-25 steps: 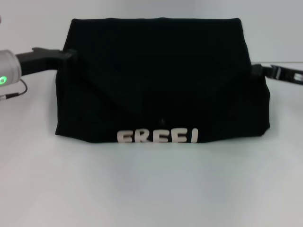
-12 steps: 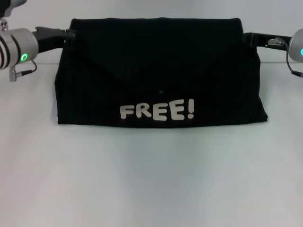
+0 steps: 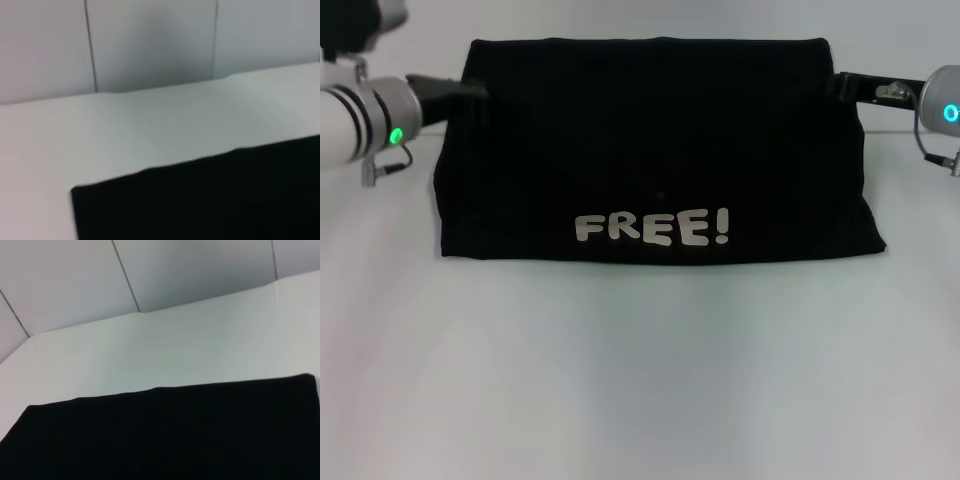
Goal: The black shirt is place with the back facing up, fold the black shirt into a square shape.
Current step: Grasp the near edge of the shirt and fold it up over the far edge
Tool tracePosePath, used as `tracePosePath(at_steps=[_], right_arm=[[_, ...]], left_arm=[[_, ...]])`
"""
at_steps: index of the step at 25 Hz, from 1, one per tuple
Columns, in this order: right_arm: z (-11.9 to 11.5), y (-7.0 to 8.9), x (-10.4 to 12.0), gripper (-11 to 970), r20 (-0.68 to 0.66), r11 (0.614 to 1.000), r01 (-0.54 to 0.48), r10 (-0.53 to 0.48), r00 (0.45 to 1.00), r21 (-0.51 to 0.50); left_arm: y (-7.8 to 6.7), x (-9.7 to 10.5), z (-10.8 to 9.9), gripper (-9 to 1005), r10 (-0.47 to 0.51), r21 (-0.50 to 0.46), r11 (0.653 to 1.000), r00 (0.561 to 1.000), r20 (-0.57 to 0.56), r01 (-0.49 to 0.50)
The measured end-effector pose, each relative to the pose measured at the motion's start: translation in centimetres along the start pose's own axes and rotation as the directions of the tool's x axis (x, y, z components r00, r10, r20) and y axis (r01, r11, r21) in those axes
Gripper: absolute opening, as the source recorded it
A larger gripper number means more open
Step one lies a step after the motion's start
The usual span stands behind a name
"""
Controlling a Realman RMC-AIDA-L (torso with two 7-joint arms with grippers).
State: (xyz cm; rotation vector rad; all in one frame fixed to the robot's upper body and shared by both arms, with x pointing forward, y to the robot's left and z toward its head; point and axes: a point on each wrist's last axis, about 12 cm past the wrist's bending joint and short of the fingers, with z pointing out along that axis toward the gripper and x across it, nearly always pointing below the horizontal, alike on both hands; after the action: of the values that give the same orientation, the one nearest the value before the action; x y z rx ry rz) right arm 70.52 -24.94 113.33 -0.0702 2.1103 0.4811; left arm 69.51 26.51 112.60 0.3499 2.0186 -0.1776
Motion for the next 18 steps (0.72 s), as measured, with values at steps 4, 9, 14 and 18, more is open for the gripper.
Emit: tracePosePath(at_steps=[4, 9, 14, 18], right_arm=[[0.3, 0.6, 0.7, 56, -0.02, 1.0, 0.009, -0.01, 1.0, -0.012], [0.3, 0.8, 1.0, 92, -0.025, 1.0, 0.011, -0.011, 1.0, -0.019], [0.2, 0.6, 0.8, 268, -0.02, 1.0, 0.013, -0.013, 1.0, -0.015], [-0.2, 0.2, 0.2, 513, -0.003, 1.0, 0.019, -0.019, 1.0, -0.015]], left_arm=[[-1.0, 1.0, 0.4, 67, 0.039, -0.035, 0.999, 0.999, -0.031, -0.04], [-1.5, 1.6, 0.8, 111, 0.067, -0.088, 0.994, 0.996, -0.054, -0.071], [-1.5, 1.6, 0.8, 269, 0.064, -0.101, 0.993, 0.996, -0.055, -0.069], [-1.1, 1.3, 0.7, 422, 0.045, -0.118, 0.992, 0.998, -0.044, -0.05]])
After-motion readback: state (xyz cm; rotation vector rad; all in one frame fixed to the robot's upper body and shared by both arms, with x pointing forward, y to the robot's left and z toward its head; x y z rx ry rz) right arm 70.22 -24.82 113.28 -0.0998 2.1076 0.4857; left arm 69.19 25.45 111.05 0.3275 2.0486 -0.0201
